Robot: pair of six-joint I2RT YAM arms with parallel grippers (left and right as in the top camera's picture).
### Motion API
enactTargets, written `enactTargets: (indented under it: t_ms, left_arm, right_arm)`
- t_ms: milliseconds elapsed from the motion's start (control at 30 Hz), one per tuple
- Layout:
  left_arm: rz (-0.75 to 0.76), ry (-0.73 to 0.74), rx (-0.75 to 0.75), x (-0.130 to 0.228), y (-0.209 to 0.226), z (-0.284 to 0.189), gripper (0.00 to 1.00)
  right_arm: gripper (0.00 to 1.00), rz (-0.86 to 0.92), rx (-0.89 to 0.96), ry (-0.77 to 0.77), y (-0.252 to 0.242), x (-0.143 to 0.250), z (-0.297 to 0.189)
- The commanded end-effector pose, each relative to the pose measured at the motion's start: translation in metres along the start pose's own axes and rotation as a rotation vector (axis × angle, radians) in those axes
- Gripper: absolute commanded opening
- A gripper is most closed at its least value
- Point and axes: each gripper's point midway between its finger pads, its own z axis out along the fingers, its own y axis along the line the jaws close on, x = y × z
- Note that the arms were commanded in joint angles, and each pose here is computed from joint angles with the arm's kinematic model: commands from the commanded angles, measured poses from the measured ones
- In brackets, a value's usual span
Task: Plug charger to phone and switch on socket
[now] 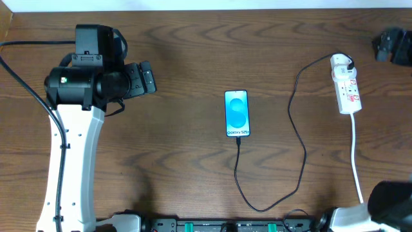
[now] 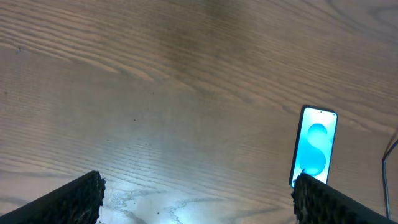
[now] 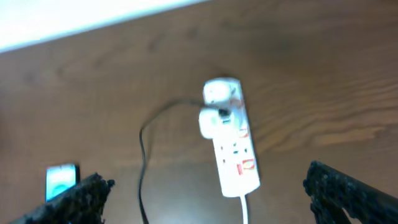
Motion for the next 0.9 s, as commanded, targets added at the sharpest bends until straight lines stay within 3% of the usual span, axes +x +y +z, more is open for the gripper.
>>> enactTargets:
  t_ms: [0, 367, 867]
  left_arm:
    - [0.015, -0.016, -0.012, -0.003, 0.002, -0.004, 0.97]
    - [0.015, -0.017, -0.012, -0.003, 0.002, -0.004, 0.96]
    - [0.015, -0.016, -0.012, -0.003, 0.002, -0.004, 0.96]
  right_arm:
    - [0.99, -0.178, -0.208, 0.086, 0.01, 0.02, 0.041]
    - [0.99, -0.051, -0.277, 0.348, -0.021, 0.085, 0.15]
    - [0.99, -0.011, -0.287, 0.382, -0.032, 0.104, 0.192]
